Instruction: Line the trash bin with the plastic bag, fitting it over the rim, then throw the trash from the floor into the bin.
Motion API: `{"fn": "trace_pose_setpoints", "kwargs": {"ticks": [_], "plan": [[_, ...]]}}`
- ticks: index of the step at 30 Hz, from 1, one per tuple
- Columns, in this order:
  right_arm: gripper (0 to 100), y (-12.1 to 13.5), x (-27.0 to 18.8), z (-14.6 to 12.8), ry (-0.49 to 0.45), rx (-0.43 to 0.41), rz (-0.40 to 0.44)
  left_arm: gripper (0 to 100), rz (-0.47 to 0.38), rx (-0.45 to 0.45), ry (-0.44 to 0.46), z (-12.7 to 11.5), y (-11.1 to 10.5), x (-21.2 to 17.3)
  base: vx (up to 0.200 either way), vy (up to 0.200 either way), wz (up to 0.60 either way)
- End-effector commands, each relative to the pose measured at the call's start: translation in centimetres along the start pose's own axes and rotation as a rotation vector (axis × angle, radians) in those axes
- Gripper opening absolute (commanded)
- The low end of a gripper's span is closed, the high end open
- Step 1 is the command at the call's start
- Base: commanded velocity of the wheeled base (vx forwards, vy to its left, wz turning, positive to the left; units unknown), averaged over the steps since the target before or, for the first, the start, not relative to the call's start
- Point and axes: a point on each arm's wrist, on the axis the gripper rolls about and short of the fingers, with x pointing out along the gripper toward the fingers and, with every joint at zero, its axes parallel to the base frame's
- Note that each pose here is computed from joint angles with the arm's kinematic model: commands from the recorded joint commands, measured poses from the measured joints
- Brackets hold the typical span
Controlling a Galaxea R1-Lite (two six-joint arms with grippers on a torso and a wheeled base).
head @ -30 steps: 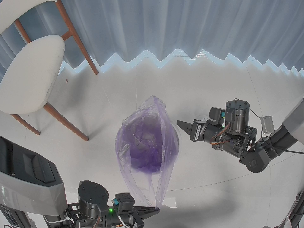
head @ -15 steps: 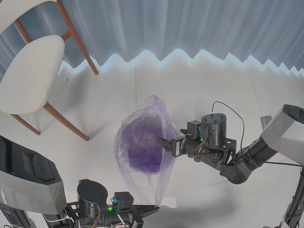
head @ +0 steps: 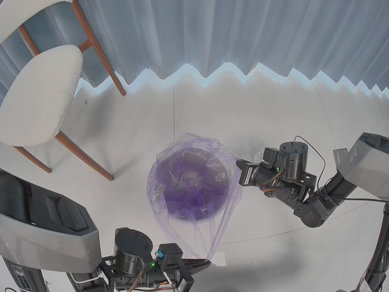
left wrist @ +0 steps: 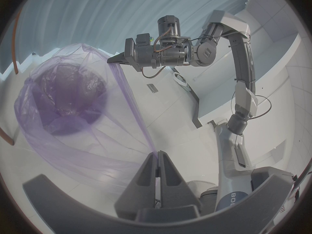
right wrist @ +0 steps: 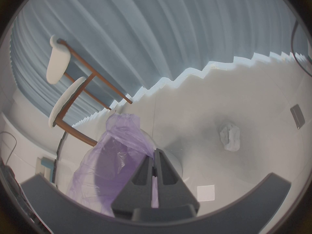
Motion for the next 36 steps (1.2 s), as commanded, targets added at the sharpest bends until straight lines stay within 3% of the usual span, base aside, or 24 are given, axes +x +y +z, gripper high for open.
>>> {"fn": "trace_pose_setpoints", "kwargs": {"ticks": [1,12,22,30,36], "plan": [[0,-1.3,0.2,-0.5,0.008,0.030,-0.026,0,0.016,-0.003,0.041,-0.8,0.3,0.8,0.000,0.000,0.00],[0,-3.0,2.4,-3.3,0.024,0.056,-0.045,0,0.049,-0.022,0.110,-1.9,0.7,1.2,0.000,0.000,0.00],[0,-3.7,3.5,-5.7,0.059,0.061,-0.056,0,0.161,-0.031,0.150,-3.3,1.4,2.0,0.000,0.000,0.00],[0,-4.2,4.7,-5.6,0.014,0.135,-0.053,0,0.198,-0.031,0.158,-3.8,1.9,2.9,0.000,0.000,0.00],[0,-4.3,5.4,-5.7,0.004,0.178,-0.051,0,0.288,-0.049,0.173,-4.3,2.9,2.8,0.000,0.000,0.00]]}}
